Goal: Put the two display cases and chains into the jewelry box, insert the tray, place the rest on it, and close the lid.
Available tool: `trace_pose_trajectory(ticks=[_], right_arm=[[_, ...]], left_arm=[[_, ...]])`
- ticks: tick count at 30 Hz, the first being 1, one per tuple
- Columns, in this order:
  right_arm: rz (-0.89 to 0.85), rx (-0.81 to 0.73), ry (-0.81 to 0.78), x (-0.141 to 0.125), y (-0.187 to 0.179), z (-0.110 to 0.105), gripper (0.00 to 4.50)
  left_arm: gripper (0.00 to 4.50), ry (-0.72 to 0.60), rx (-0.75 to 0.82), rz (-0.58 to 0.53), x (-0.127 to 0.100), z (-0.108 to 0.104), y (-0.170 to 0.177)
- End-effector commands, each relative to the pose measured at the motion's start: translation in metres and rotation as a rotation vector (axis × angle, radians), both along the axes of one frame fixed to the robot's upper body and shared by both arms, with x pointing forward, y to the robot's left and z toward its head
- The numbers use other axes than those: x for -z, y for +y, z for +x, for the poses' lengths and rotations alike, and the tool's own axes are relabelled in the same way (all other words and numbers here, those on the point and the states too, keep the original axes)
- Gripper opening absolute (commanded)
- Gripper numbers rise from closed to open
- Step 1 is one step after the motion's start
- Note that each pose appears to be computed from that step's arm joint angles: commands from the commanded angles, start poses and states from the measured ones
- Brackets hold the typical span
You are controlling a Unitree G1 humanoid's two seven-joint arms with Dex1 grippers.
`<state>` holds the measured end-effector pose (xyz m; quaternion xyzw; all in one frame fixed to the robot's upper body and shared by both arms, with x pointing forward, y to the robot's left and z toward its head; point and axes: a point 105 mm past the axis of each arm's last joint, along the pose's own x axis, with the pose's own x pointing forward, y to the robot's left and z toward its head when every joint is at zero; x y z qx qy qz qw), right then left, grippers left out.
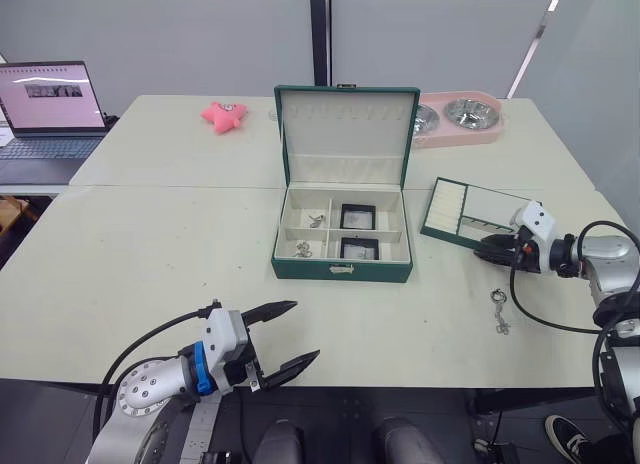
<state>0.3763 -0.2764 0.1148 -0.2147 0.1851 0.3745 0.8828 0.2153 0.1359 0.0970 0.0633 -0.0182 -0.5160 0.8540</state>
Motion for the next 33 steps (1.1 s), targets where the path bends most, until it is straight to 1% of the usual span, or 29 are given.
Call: trace_pose_trajectory(ticks=[1,4,14,18,21,24,29,33], right_arm=[[-0.001,0.002,-0.052,-0.014,-0.001,0.005,0.71],[0.002,0.001,-0.053,-0.015,-0.002,0.005,0.06],[0.018,0.002,-0.065,-0.019,-0.003,0.003,0.02],[0.028,-0.003,-0.09,-0.031,-0.005,0.001,0.02],[0.04,-0.009,-0.121,-0.044,-0.008,-0.003,0.02],[0.049,-0.025,-0.136,-0.055,-0.007,-0.011,0.02],[0.008,-0.099,-0.117,-0.073,0.003,-0.042,0.02],[-0.021,-0.153,-0.089,-0.08,0.019,-0.064,0.02]], left_arm=[[4.5,-0.049,0.007,-0.011,-0.011,0.0,-0.001],[4.5,-0.051,0.01,-0.013,-0.013,0.002,-0.003],[4.5,-0.058,0.01,-0.025,-0.021,0.005,-0.008],[4.5,-0.061,0.007,-0.03,-0.024,0.006,-0.007],[4.5,-0.062,0.003,-0.03,-0.025,0.006,-0.007],[4.5,-0.064,-0.003,-0.031,-0.026,0.006,-0.006],[4.5,-0.06,-0.03,-0.04,-0.028,0.007,-0.003],[4.5,-0.057,-0.047,-0.051,-0.029,0.007,-0.002]])
